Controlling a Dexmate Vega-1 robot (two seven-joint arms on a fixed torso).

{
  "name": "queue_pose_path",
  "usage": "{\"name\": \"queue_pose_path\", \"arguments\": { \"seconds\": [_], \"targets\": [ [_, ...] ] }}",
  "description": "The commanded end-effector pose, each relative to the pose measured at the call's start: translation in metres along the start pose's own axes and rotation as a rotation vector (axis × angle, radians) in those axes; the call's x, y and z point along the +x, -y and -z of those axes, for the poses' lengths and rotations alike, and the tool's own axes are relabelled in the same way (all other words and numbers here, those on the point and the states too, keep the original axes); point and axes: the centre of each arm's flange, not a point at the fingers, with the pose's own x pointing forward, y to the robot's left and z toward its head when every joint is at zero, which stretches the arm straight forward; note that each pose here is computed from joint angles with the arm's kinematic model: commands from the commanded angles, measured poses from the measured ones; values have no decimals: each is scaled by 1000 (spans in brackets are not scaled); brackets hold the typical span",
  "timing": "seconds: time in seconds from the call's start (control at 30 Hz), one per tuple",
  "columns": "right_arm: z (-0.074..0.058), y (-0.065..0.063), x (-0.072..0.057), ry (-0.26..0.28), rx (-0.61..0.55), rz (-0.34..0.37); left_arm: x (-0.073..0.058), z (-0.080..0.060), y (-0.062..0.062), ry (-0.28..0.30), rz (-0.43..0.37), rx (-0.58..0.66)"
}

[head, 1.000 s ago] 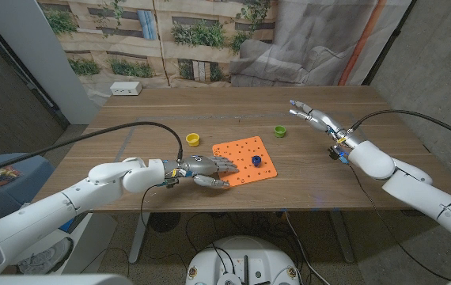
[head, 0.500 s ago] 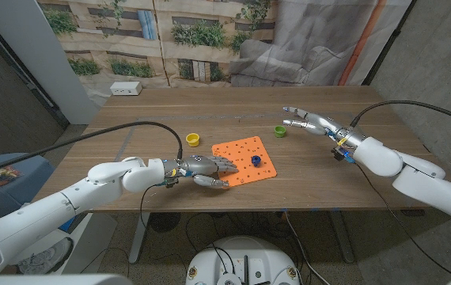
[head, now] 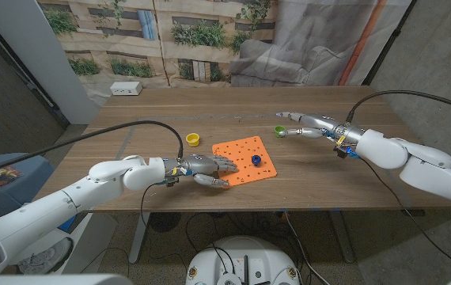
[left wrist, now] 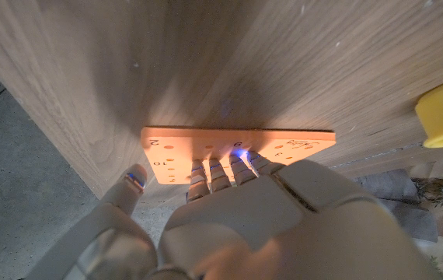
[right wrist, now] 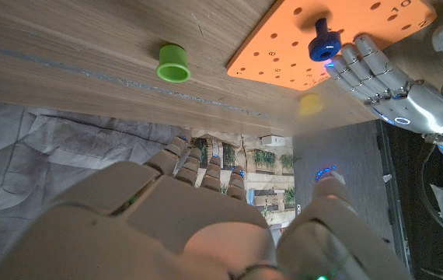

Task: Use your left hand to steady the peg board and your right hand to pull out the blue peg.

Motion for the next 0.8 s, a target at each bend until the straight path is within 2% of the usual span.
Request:
{"name": "queue_pose_path", "arguments": {
  "seconds": [0.03, 0.4, 0.8],
  "targets": [
    [-15, 0, 3, -34, -138, -147, 2, 0, -1, 7, 5, 9],
    [-31, -5, 15, -52, -176, -211, 3, 0, -2, 16, 13, 10],
    [-47, -11, 29, -107, -249, -270, 5, 4, -3, 32, 18, 15]
  ]
}}
